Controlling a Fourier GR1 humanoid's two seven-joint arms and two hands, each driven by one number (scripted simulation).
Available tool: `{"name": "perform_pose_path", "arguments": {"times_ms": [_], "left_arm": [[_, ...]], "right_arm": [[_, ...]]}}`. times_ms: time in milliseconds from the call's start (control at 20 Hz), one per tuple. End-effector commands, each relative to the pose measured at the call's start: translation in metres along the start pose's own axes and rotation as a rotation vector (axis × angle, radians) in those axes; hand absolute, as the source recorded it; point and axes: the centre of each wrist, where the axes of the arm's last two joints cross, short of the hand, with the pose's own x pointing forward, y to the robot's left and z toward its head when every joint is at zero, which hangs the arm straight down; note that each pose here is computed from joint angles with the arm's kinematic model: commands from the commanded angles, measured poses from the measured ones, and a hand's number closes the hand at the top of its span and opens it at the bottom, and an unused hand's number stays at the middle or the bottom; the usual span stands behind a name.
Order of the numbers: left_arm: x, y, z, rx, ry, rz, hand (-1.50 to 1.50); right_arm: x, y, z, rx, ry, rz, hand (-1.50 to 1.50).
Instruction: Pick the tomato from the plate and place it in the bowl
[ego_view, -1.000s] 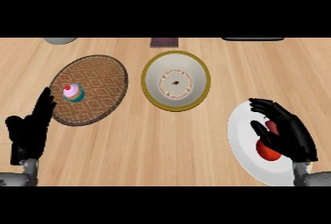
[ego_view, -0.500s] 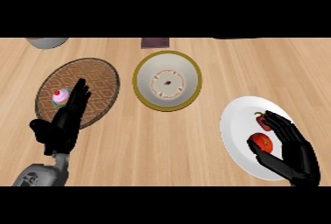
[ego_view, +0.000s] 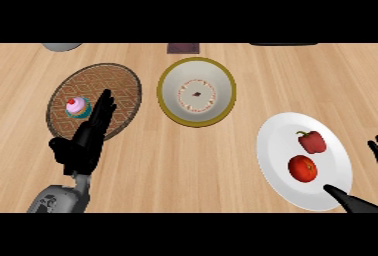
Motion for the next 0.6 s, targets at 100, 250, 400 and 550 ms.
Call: {"name": "perform_pose_path", "arguments": {"times_ms": [100,250,400,550], "left_arm": [[0.011,0.007,0.006,-0.023,-0.016,-0.012,0.0],[0.007,-0.005,-0.001,-0.025,0.001,-0.001,0.0],[0.006,-0.009,-0.001,-0.016,-0.006,0.011,0.0],[0.003,-0.011,0.006,-0.023,-0.016,-0.001,0.0]], "right_arm": [[0.045,-0.035,-0.019,0.039,0.127,0.107,-1.5],[0.056,-0.021,-0.031,0.111,0.225,0.108,-1.5],[0.049,-0.016,-0.041,0.162,0.306,0.156,-1.5],[0.047,-0.041,-0.043,0.256,0.406,0.18,-1.5]]}}
